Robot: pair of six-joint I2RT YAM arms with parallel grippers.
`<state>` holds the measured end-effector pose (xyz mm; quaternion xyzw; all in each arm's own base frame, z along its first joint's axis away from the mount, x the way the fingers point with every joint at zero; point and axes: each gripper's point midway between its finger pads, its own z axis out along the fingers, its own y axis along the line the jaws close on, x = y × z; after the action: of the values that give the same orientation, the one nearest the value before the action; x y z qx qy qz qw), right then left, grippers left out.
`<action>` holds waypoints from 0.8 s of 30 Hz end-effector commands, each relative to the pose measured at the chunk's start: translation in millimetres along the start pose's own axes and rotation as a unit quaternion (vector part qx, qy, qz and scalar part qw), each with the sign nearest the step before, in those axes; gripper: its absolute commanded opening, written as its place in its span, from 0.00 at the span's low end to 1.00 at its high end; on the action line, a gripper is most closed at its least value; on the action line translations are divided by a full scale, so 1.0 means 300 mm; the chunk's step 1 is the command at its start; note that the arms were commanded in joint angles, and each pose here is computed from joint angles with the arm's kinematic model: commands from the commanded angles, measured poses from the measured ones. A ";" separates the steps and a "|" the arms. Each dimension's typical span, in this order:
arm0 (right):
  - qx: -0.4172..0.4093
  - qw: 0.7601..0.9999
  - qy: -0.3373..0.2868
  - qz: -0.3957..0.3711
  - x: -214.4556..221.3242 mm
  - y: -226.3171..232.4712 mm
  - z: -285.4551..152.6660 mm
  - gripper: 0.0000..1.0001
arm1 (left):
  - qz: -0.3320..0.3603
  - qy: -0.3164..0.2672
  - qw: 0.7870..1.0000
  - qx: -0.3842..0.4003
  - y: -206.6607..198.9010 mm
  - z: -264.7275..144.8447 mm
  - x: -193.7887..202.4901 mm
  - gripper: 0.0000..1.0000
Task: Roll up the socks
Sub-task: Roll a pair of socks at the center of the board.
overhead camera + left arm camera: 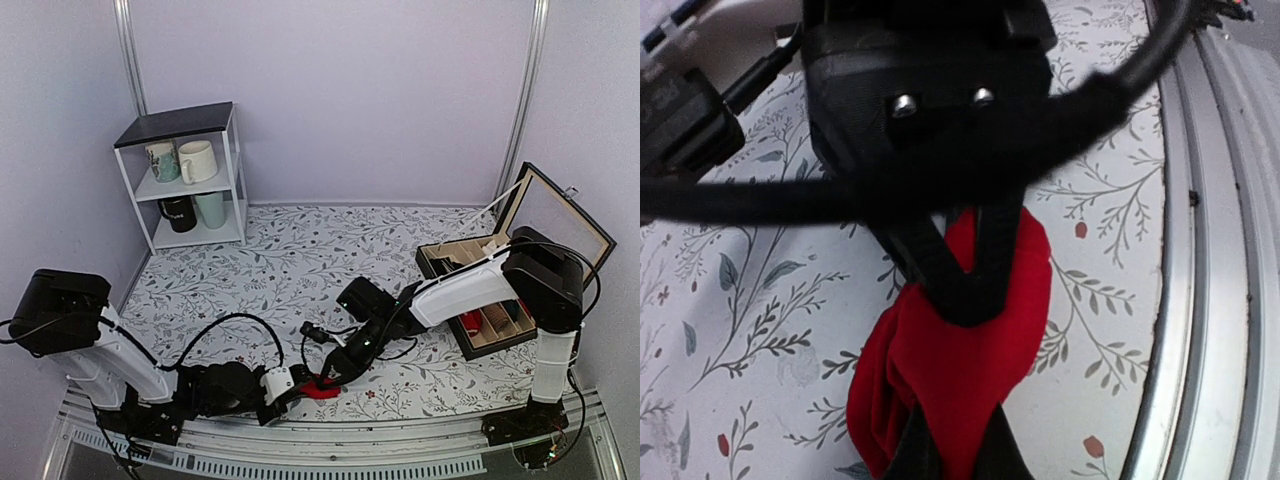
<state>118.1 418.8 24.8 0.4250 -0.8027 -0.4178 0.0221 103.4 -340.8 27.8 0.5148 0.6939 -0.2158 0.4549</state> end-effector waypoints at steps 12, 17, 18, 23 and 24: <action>0.154 0.967 -0.150 -0.138 -0.125 0.000 -0.211 0.55 | -0.123 0.135 0.981 0.069 -0.044 0.003 0.240 0.00; 0.111 0.969 -0.157 -0.155 -0.104 0.056 -0.212 0.70 | -0.131 0.153 0.977 0.075 -0.059 0.008 0.282 0.00; 0.102 0.971 -0.153 -0.151 -0.092 0.058 -0.202 0.72 | -0.132 0.155 0.976 0.076 -0.062 0.009 0.287 0.00; 0.078 0.982 -0.122 -0.124 -0.025 0.023 -0.138 0.77 | -0.134 0.158 0.975 0.076 -0.064 0.009 0.301 0.00; 0.075 0.983 -0.119 -0.120 -0.017 0.016 -0.128 0.77 | -0.134 0.158 0.975 0.076 -0.063 0.008 0.300 0.00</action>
<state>143.4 398.8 68.4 0.4679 -0.7744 -0.3849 -0.1823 103.5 -356.5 20.4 0.4369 0.7432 -0.3262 0.3879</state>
